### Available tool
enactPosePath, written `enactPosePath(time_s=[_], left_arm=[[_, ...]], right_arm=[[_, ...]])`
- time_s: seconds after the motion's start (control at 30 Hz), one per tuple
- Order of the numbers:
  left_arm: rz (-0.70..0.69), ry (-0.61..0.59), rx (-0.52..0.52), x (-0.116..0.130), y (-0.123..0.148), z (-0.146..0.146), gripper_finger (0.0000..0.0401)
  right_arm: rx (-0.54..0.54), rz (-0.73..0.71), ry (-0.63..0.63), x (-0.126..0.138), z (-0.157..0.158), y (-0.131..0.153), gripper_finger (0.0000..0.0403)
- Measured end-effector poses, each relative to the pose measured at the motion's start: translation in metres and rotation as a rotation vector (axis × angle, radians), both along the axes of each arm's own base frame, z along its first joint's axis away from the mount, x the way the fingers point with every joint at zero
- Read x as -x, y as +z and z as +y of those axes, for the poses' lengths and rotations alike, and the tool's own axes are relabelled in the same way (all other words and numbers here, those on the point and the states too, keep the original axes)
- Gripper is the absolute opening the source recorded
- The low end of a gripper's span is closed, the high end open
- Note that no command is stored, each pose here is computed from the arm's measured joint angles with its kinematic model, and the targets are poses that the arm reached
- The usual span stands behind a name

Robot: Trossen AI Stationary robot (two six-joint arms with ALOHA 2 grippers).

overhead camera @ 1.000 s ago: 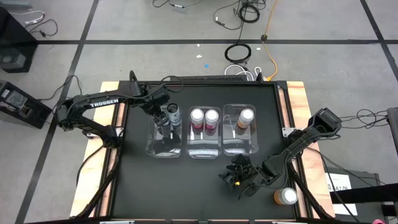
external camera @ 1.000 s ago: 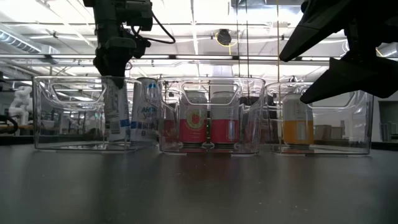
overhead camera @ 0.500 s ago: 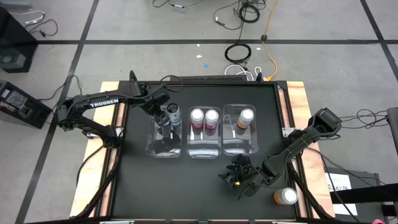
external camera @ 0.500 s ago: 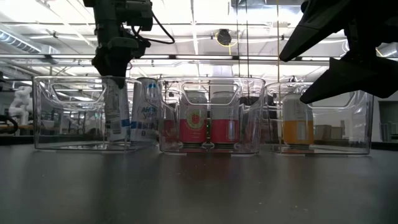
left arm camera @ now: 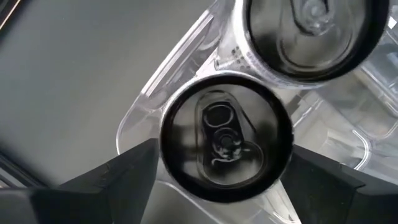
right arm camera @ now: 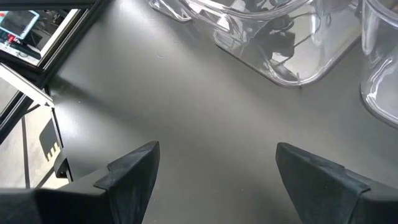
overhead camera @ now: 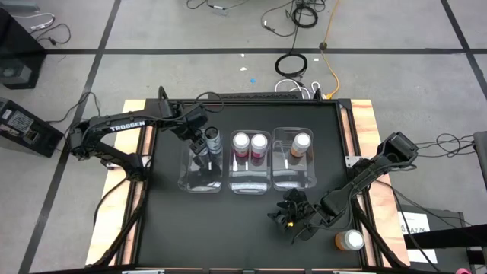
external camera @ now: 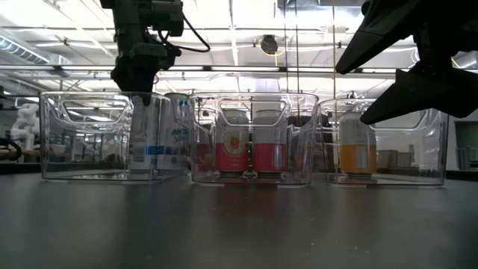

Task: Sort soda cans
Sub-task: Put the white soda can into the left transparent bin, then put the orange-white soda can into the right transparent bin

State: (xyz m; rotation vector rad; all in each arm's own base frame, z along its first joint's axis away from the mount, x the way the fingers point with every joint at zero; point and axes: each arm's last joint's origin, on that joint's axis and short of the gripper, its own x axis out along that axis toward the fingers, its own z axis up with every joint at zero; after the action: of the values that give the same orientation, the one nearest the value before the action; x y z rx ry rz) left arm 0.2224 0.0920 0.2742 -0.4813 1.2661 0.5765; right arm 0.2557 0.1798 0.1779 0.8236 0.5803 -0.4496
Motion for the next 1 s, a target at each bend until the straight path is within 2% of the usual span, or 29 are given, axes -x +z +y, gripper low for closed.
enactPosePath(time_s=[0.3,0.63,0.8,1.0], left_arm=[[0.040,0.000,0.012,0.004,0.003,-0.001,0.0327],[0.122,0.030,0.047,0.018,0.042,-0.008,0.0327],[0.048,0.080,0.039,0.029,0.063,-0.023,0.0327],[-0.130,0.098,0.050,0.052,0.086,-0.062,0.0328]], right_arm=[[0.000,0.000,0.000,0.000,0.000,0.000,0.0313],[0.000,0.000,0.000,0.000,0.000,0.000,0.0313],[0.000,0.000,0.000,0.000,0.000,0.000,0.0313],[-0.019,-0.004,-0.018,0.000,0.000,0.000,0.0313]])
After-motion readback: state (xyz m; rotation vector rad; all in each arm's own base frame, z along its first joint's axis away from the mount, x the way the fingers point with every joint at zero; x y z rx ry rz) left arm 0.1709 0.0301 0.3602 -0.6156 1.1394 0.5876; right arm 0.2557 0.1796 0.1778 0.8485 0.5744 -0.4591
